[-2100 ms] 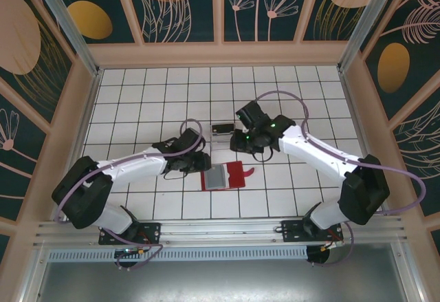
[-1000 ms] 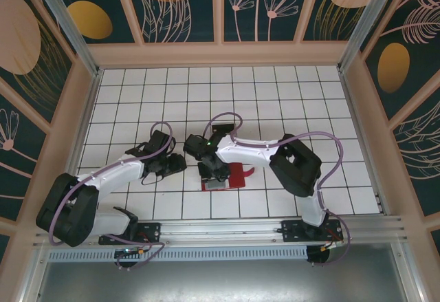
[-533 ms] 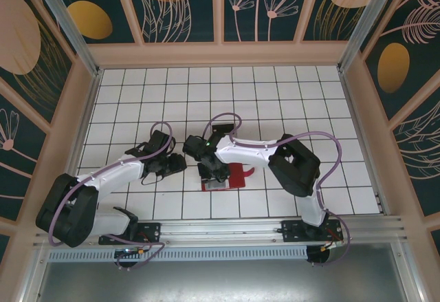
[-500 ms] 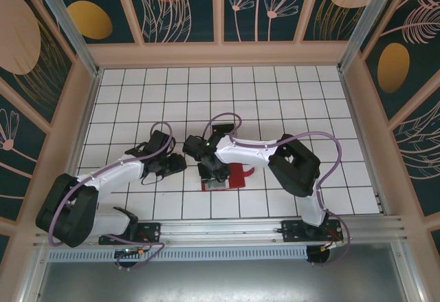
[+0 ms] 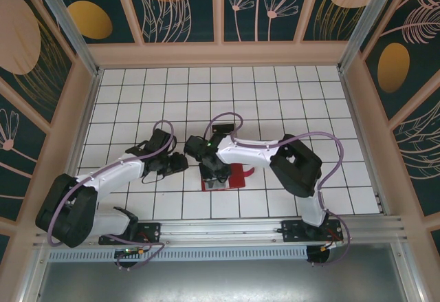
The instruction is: Take the credit cards out of the card holder
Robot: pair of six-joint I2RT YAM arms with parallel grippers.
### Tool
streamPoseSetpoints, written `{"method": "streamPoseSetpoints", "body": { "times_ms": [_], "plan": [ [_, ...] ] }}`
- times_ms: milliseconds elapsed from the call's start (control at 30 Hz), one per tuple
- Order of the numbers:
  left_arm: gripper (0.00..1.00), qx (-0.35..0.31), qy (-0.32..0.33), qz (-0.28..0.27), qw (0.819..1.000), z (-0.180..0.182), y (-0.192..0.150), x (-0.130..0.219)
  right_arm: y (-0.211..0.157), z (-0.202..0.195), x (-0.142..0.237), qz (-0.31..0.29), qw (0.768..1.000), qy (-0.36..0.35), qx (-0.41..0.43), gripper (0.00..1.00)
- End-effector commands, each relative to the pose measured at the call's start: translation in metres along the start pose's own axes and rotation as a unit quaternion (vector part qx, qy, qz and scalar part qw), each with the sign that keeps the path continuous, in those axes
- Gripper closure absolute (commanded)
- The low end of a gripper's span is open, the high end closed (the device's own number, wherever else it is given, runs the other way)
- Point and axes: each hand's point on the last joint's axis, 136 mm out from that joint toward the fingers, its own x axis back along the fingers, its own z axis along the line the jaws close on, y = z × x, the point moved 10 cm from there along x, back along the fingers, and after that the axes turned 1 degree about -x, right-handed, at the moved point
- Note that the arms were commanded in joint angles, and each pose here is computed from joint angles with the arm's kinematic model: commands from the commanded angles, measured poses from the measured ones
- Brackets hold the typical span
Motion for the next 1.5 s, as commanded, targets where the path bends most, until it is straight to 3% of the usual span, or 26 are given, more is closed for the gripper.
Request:
{"method": "streamPoseSetpoints", "body": {
  "times_ms": [0, 167, 533, 1033, 1167, 1300, 1467],
  "plan": [
    [0.66, -0.014, -0.020, 0.009, 1.000, -0.017, 0.000, 0.002, 0.001, -0.010, 0.009, -0.015, 1.000, 0.001, -0.021, 0.81],
    [0.67, -0.025, -0.031, 0.016, 0.999, -0.032, -0.002, -0.003, 0.000, -0.018, 0.018, -0.018, 0.999, -0.009, -0.027, 0.80],
    [0.67, -0.041, -0.031, 0.029, 0.998, -0.045, -0.001, -0.009, -0.005, -0.050, 0.030, -0.028, 0.995, -0.086, -0.045, 0.69],
    [0.68, -0.053, -0.027, 0.038, 0.997, -0.056, 0.005, -0.012, -0.015, -0.102, 0.051, -0.046, 0.986, -0.127, -0.095, 0.66],
    [0.69, -0.054, -0.026, 0.050, 0.997, -0.057, 0.000, -0.017, -0.006, -0.090, 0.059, -0.059, 0.991, -0.080, -0.084, 0.66],
    [0.69, -0.053, -0.033, 0.058, 0.996, -0.059, -0.004, -0.021, 0.004, -0.074, 0.053, -0.054, 0.995, 0.046, -0.075, 0.68],
    [0.70, -0.050, -0.048, 0.079, 0.994, -0.058, -0.012, -0.027, 0.011, -0.065, 0.044, -0.051, 0.973, 0.215, -0.061, 0.70]
  ]
}}
